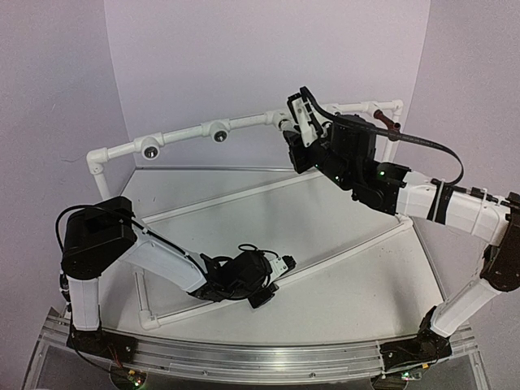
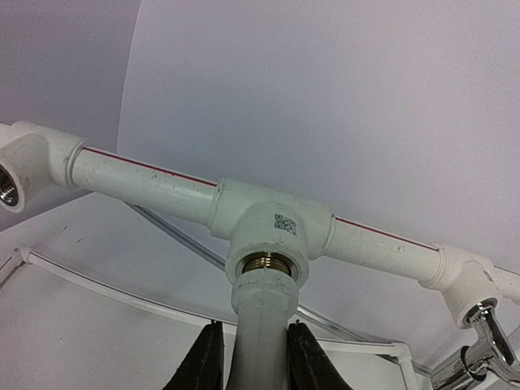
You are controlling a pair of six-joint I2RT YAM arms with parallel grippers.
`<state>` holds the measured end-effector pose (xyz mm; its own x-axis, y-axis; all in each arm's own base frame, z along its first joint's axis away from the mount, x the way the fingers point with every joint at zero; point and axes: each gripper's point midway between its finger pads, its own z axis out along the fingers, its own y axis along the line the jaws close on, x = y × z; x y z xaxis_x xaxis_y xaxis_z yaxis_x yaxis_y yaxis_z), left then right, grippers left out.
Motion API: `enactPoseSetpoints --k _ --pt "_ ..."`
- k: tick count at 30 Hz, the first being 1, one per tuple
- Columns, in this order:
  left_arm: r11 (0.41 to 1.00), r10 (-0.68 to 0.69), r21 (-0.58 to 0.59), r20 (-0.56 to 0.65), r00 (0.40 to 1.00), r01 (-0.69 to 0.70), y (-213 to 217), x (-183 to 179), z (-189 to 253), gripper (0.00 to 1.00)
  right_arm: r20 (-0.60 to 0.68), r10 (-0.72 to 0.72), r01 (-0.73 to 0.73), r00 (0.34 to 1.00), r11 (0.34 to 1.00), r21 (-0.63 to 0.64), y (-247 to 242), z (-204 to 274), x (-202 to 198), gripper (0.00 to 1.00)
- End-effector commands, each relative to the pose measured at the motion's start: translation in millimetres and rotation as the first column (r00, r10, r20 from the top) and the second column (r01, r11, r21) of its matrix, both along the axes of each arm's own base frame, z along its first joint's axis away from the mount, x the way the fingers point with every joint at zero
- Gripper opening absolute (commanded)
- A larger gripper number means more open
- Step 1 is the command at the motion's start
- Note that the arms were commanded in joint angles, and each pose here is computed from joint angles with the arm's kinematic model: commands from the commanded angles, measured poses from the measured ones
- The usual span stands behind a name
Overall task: Install the water faucets
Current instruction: Screw the water faucet onto the adaptor.
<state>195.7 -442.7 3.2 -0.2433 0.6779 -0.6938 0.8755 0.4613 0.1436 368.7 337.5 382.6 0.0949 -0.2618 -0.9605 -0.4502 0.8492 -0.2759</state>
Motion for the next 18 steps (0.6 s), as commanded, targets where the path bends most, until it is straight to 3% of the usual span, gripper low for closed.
enactPoseSetpoints --k 1,18 --pt "0.912 0.157 0.408 -0.248 0.956 -0.044 104.9 -59.2 -115.8 0.00 0.084 -0.032 0.014 0.996 0.979 0.204 -19.9 65.1 3.2 0.00" --pt "0.912 0.156 0.408 -0.249 0.956 -0.043 104.5 -59.4 -115.7 0.00 -0.004 -0.005 0.007 1.000 0.927 0.375 -28.2 65.5 10.2 0.00"
